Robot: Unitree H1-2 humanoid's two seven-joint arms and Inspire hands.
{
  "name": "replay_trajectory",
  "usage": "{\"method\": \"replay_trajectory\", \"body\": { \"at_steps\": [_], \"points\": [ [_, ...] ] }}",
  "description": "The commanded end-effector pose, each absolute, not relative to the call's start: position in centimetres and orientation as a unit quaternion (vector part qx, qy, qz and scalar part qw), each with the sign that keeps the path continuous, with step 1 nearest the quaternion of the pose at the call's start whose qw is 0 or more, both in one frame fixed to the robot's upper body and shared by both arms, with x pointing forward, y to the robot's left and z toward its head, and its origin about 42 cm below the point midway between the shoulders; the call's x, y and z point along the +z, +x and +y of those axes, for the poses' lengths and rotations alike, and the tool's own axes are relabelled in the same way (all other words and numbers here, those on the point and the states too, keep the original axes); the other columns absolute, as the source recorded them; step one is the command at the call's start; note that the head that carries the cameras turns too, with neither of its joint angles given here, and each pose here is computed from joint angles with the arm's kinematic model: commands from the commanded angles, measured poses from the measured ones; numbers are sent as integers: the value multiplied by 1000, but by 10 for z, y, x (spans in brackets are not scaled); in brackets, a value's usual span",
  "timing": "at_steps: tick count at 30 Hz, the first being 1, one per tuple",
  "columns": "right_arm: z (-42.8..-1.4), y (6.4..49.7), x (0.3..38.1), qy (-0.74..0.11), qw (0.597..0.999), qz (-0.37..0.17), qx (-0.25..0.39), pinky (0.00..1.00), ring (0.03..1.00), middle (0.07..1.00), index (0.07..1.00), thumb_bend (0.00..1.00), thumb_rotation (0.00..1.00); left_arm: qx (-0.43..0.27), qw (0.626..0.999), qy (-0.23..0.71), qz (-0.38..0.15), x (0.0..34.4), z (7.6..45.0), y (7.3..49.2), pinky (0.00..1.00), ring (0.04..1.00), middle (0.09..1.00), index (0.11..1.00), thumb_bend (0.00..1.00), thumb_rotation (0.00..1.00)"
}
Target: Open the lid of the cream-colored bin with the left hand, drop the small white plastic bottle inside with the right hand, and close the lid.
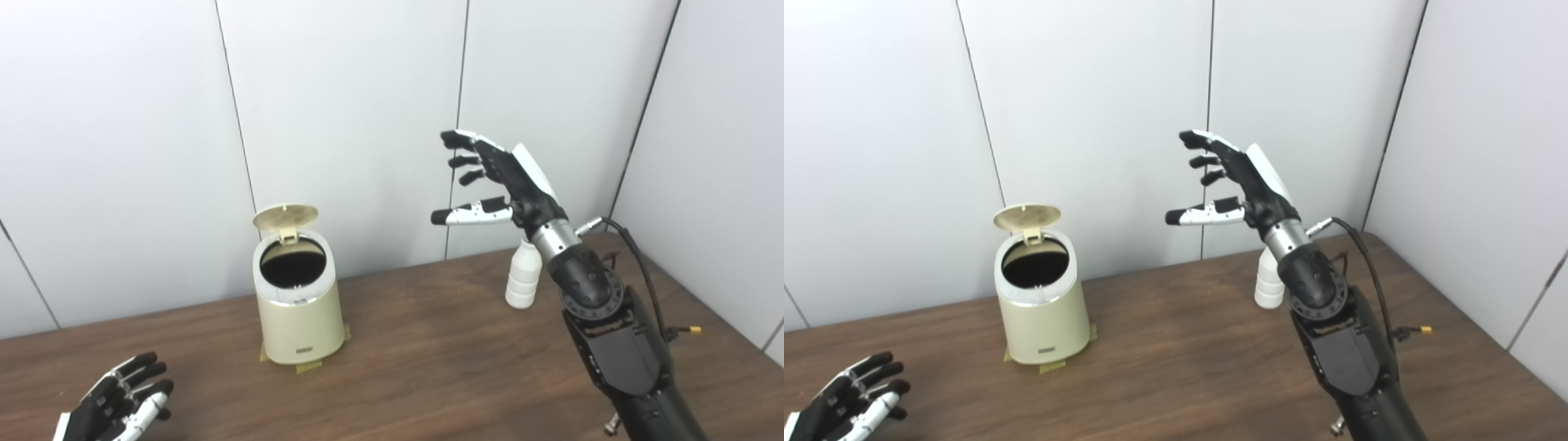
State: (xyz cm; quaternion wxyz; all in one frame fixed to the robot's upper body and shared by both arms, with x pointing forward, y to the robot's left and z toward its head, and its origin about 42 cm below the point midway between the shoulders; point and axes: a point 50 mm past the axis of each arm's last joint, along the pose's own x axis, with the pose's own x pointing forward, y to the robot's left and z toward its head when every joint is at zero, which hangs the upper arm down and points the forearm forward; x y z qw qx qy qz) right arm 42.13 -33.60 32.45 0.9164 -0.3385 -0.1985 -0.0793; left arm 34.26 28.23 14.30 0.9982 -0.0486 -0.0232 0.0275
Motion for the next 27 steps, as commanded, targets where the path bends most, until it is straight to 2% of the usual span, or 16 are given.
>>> {"method": "replay_trajectory", "body": {
  "at_steps": [1,4,6,9,13,16,18,24,27],
  "points": [
    [-354,421,367,-363,891,-243,-127,655,810,888,870,847,279,17,996,-51,-70,168,280,356,400,601,689,700,540,0],
    [-376,422,368,-368,893,-211,-151,728,863,935,890,843,256,12,996,-46,-73,169,279,355,426,615,700,699,528,0],
    [-390,421,366,-368,896,-188,-159,727,874,950,904,844,248,10,996,-49,-74,171,279,354,422,619,704,695,524,0],
    [-409,424,357,-355,906,-169,-158,721,879,953,910,847,285,12,996,-53,-72,172,278,354,420,622,707,694,518,0],
    [-427,417,337,-339,917,-142,-152,816,922,974,920,847,342,11,996,-50,-71,174,277,353,424,625,707,699,503,0],
    [-435,413,323,-324,927,-127,-144,842,944,987,939,864,376,12,996,-51,-67,175,277,351,437,632,707,696,507,0],
    [-438,411,312,-309,934,-117,-135,822,934,987,950,869,381,13,997,-52,-64,177,277,350,425,627,704,698,517,0],
    [-432,399,294,-275,949,-103,-112,835,899,955,965,822,333,9,997,-54,-61,178,278,349,426,629,706,698,510,0],
    [-431,396,284,-268,953,-92,-104,864,919,947,970,816,297,7,997,-49,-62,178,278,349,424,627,709,708,499,0]
  ]
}}
